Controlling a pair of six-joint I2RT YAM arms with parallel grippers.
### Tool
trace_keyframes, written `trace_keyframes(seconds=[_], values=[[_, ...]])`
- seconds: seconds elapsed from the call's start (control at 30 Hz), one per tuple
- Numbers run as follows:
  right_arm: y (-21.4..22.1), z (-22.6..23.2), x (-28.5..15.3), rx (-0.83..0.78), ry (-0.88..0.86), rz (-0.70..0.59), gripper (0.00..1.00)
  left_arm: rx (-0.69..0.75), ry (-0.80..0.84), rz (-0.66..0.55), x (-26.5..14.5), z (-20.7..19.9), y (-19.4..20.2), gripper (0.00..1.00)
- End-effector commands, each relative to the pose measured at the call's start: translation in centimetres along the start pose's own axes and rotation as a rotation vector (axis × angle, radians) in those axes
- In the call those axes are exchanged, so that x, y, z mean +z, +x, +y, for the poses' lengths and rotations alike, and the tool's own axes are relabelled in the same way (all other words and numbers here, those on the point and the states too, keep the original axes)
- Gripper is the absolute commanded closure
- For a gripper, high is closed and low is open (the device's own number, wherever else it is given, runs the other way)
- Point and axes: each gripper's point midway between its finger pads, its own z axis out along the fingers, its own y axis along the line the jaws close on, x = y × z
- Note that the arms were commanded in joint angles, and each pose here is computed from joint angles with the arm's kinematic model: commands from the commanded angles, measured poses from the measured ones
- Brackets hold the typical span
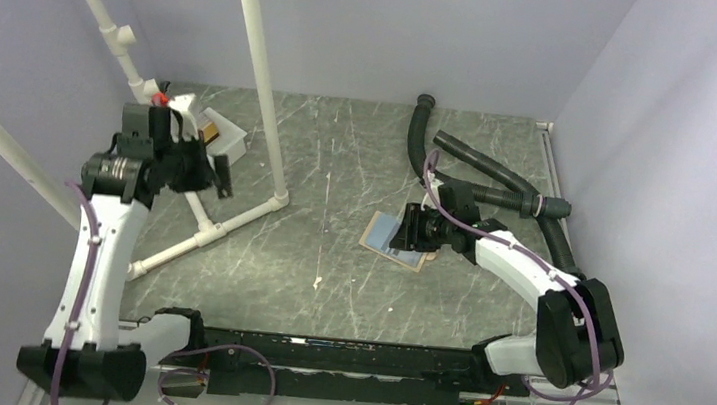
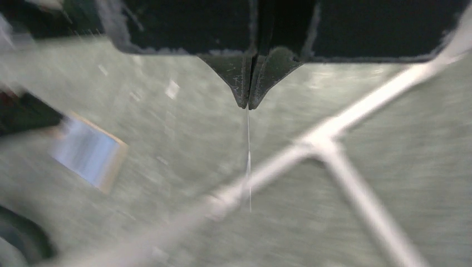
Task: Put the credit cards into the card holder
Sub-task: Insert the credit card into the card holder.
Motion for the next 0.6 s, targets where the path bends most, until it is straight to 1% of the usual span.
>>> trace_keyframes(seconds=[0.0,0.03,0.1,0.17,0.23,0.37,0.43,0.53,0.57], values=[[-1.0,-1.5,0.3,0.019,0.088,-0.002,0.58,0.034,0.720,0.127,-4.4,-10.5,5.2,1.00],[-0.8,-2.0,0.4,0.034,0.107,0.008,0.59,0.060,0.833,0.146,-5.4,-12.2,6.3,1.00],[-0.6,-3.1,0.5,0.072,0.150,0.020,0.60,0.112,0.982,0.151,-6.8,-15.0,7.9,1.00],[-0.4,-4.1,0.6,0.102,0.174,0.026,0.63,0.155,1.060,0.155,-6.8,-17.8,9.3,1.00],[-0.5,-5.1,0.6,0.124,0.205,0.026,0.66,0.174,1.113,0.190,-5.8,-20.7,10.8,1.00],[-0.5,-6.7,0.4,0.165,0.240,0.022,0.71,0.192,1.106,0.319,-1.4,-24.9,12.7,1.00],[-0.3,-7.3,0.5,0.175,0.253,0.024,0.73,0.170,1.110,0.415,1.3,-26.6,13.6,1.00],[0.1,-8.0,0.8,0.201,0.252,0.022,0.75,0.113,1.067,0.562,6.0,-28.4,14.8,1.00],[0.4,-8.3,1.0,0.213,0.252,0.027,0.77,0.086,1.044,0.633,7.9,-28.7,15.7,1.00]])
